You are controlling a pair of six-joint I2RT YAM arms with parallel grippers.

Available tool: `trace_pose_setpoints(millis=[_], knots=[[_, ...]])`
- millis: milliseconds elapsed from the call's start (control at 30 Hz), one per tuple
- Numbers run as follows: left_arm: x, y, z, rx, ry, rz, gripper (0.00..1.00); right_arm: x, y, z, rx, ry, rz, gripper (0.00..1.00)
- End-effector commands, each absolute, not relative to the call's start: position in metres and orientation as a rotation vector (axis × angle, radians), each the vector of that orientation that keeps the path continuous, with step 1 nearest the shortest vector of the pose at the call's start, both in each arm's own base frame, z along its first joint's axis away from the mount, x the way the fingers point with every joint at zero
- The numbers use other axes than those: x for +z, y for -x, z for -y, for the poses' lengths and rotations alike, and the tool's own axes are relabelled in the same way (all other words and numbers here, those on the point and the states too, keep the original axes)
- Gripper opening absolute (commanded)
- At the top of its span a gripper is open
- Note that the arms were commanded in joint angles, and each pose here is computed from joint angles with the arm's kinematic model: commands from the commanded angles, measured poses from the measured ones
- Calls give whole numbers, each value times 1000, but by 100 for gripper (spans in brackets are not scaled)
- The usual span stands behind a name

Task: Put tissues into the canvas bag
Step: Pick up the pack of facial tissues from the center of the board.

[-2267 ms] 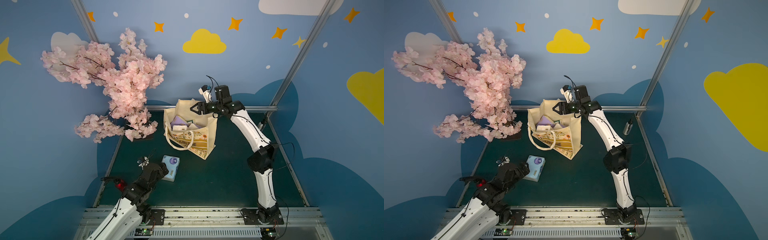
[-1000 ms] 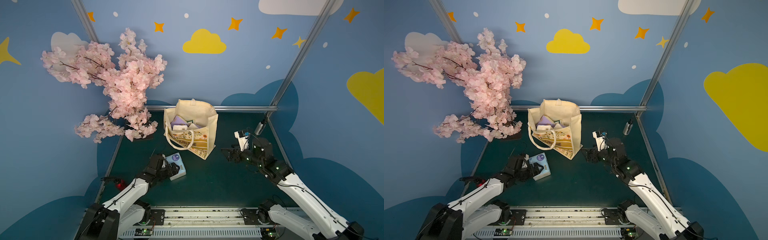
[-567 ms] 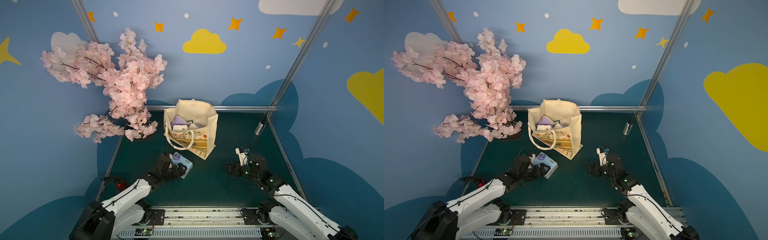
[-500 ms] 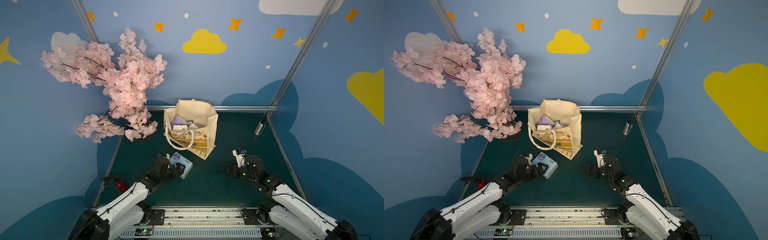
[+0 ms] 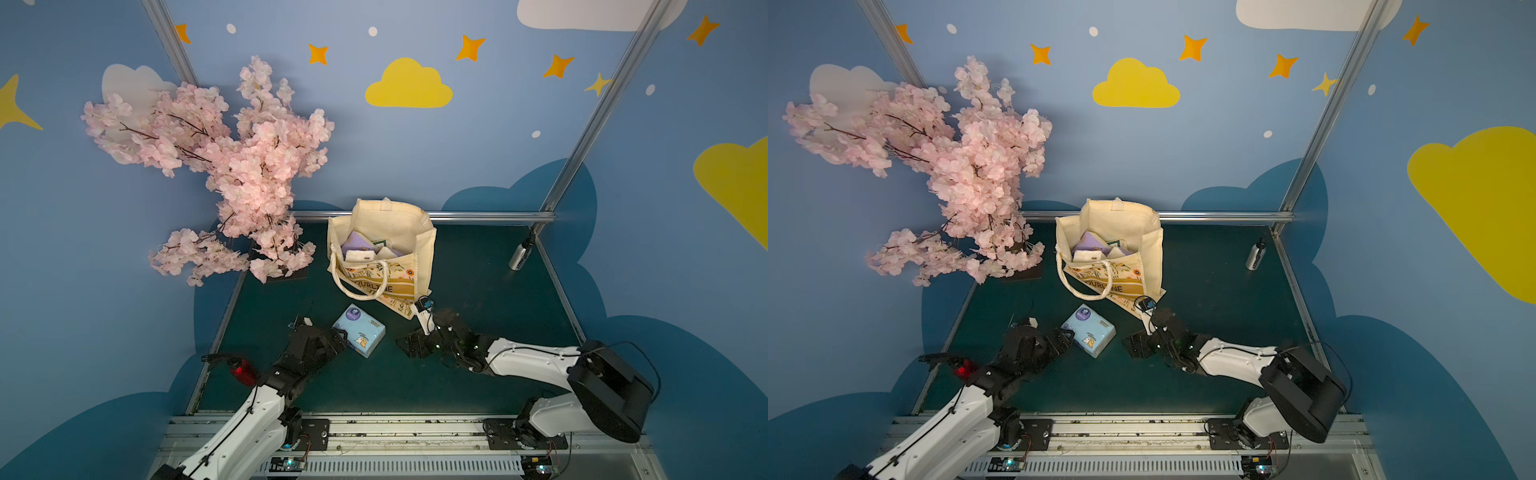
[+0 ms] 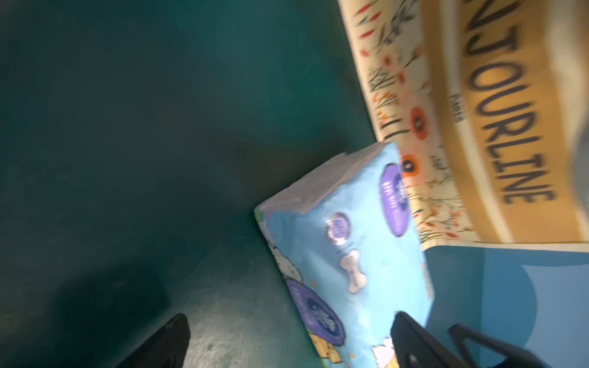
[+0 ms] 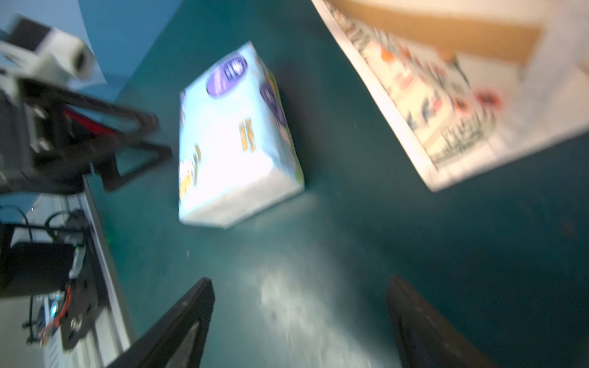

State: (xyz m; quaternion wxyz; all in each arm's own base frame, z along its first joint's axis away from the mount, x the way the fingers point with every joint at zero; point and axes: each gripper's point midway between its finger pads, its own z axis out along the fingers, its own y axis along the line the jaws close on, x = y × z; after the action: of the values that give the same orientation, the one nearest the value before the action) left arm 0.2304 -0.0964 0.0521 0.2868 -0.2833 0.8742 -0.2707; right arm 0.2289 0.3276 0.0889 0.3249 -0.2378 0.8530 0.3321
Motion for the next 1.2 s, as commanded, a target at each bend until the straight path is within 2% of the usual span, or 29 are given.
trace_pose_setpoints(millis=[0,367,567,700,900,1167], knots=[[63,-244,109,-802,710,-2325,99,105,-249,-351,912,601,-2138,88],[61,-254,111,-804,697,-2335,100,90,-264,-412,1090,651,-2150,88],[58,-260,125,-890,677,-2360,100,74,-249,-428,1095,706,-2195,84],[60,-261,134,-926,645,-2397,99,69,-238,-432,1163,697,-2227,70],[69,-264,145,-991,597,-2406,99,75,-211,-428,1190,703,-2232,57],[80,-254,168,-1125,477,-2423,99,82,-177,-402,1122,663,-2264,56]])
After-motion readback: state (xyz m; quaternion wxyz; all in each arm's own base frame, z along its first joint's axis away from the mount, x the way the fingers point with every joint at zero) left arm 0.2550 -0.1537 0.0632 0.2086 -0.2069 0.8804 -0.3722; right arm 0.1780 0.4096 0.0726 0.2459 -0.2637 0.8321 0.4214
